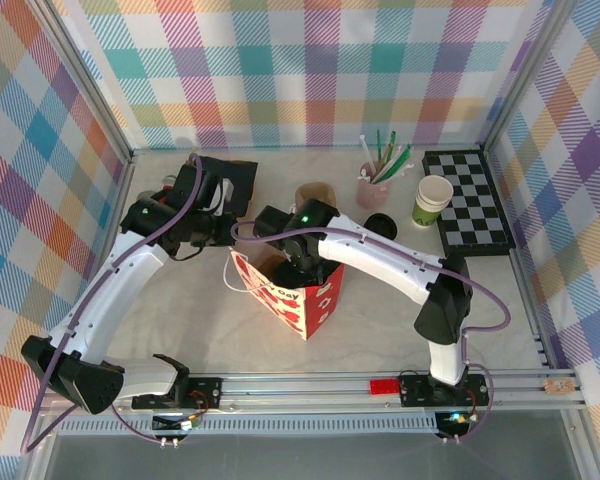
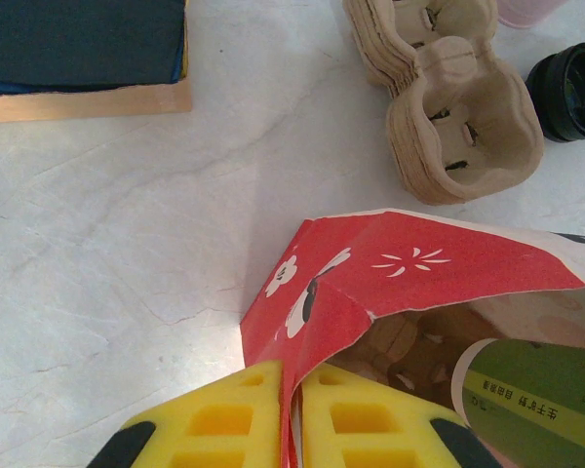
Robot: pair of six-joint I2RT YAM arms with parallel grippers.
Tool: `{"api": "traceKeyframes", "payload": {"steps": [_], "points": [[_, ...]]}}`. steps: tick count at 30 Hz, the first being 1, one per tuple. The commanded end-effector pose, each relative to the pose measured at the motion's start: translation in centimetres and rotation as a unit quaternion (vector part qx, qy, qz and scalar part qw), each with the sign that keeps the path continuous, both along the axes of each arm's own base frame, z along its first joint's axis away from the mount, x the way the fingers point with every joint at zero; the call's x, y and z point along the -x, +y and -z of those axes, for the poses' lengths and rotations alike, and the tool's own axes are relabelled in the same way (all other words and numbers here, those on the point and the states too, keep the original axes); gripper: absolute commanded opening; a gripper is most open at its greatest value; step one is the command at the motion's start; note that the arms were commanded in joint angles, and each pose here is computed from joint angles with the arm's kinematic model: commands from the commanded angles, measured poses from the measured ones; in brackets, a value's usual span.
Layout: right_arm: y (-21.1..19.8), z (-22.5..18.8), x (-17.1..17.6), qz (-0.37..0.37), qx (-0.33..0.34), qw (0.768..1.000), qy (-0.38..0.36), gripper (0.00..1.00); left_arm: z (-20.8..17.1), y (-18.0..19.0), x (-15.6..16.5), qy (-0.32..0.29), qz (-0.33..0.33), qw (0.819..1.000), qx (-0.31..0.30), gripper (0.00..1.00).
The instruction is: Pack the takeout coffee
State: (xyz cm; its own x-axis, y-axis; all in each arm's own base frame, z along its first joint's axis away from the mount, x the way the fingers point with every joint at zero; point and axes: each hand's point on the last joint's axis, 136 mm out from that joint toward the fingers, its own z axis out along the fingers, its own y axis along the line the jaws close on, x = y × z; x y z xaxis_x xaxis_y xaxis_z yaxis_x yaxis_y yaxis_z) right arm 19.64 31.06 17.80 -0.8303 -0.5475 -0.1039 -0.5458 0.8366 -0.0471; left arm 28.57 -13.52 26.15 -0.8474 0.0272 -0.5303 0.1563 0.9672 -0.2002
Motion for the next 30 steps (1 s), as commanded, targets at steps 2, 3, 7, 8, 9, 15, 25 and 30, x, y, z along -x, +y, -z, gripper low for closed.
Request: {"api": "traceKeyframes", "payload": {"steps": [2,3,7,8,9,15,25,30], "points": [[-1.03,0.21,1.16,-0.006,0.021,1.0,0.016,0.44,-1.31,0.43,-0.65,-0.021,-0.012,1.0,0.004,0.13],[-1.13,0.2,1.14,-0.005,0.022,1.0,0.016,0.44,-1.32,0.43,-0.64,-0.021,-0.012,1.0,0.004,0.13],[-1.25,0.32,1.28,-0.006,0.024,1.0,0.018,0.44,-1.26,0.42,-0.68,-0.019,-0.012,1.0,0.003,0.13],[-1.3,0.37,1.29,-0.006,0.025,0.999,0.019,0.44,-1.27,0.43,-0.65,-0.019,-0.012,1.0,0.003,0.13],[-1.32,0.41,1.27,-0.005,0.026,0.999,0.019,0.44,-1.27,0.43,-0.65,-0.019,-0.012,1.0,0.003,0.13],[-1.27,0.35,1.24,-0.007,0.025,1.0,0.018,0.44,-1.26,0.48,-0.61,-0.019,-0.012,1.0,0.002,0.13],[-1.31,0.41,1.03,-0.007,0.027,1.0,0.014,0.44,-1.26,0.43,-0.67,-0.02,-0.012,1.0,0.003,0.13],[-1.44,0.48,0.82,-0.006,0.029,1.0,0.012,0.44,-1.29,0.48,-0.61,-0.02,-0.012,1.0,0.002,0.13]]}}
